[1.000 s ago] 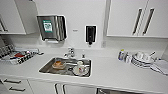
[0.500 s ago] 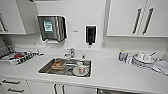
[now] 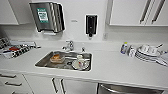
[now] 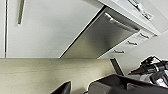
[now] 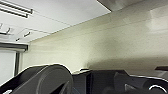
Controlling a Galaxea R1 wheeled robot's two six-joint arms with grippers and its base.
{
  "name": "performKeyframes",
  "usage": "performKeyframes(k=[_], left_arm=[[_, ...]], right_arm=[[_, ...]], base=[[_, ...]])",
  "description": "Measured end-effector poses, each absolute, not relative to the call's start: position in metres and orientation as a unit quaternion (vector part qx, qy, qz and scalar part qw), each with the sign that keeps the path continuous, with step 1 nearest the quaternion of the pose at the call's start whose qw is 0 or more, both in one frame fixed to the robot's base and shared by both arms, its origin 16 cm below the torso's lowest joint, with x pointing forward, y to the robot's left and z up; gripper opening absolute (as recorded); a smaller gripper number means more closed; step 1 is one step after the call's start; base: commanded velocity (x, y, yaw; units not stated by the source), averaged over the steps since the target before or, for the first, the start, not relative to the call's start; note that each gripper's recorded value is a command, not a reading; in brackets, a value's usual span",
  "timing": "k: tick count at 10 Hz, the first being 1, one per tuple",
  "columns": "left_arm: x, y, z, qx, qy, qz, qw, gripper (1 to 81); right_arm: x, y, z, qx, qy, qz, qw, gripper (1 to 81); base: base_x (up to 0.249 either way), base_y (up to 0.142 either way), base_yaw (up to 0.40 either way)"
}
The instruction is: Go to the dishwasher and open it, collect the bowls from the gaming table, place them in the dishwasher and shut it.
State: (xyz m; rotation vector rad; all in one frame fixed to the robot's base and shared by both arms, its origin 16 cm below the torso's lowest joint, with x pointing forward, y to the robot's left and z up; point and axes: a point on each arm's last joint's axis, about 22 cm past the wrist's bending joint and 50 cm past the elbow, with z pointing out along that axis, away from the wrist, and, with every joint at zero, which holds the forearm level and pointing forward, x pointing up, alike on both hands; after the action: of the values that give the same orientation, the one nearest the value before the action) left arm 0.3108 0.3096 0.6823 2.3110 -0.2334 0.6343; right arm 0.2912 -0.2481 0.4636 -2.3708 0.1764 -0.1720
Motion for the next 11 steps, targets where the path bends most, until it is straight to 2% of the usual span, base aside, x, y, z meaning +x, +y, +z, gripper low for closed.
performKeyframes(k=[3, 5, 11], left_arm=[[0.33, 0.313, 0.654, 0.9, -0.09, 0.235, 0.355, 81.1], [0.34, 0.325, 0.667, 0.903, -0.095, 0.246, 0.34, 81.1], [0.368, 0.297, 0.712, 0.876, -0.117, 0.293, 0.366, 81.1]], right_arm=[[0.309, -0.247, 0.451, -0.921, 0.075, -0.057, 0.378, 81.1], [0.323, -0.241, 0.458, -0.916, 0.075, -0.064, 0.389, 81.1], [0.365, -0.262, 0.501, -0.911, 0.101, -0.082, 0.392, 81.1]], base=[[0.0, 0.0, 0.0], [0.0, 0.0, 0.0], [0.0, 0.0, 0.0]])
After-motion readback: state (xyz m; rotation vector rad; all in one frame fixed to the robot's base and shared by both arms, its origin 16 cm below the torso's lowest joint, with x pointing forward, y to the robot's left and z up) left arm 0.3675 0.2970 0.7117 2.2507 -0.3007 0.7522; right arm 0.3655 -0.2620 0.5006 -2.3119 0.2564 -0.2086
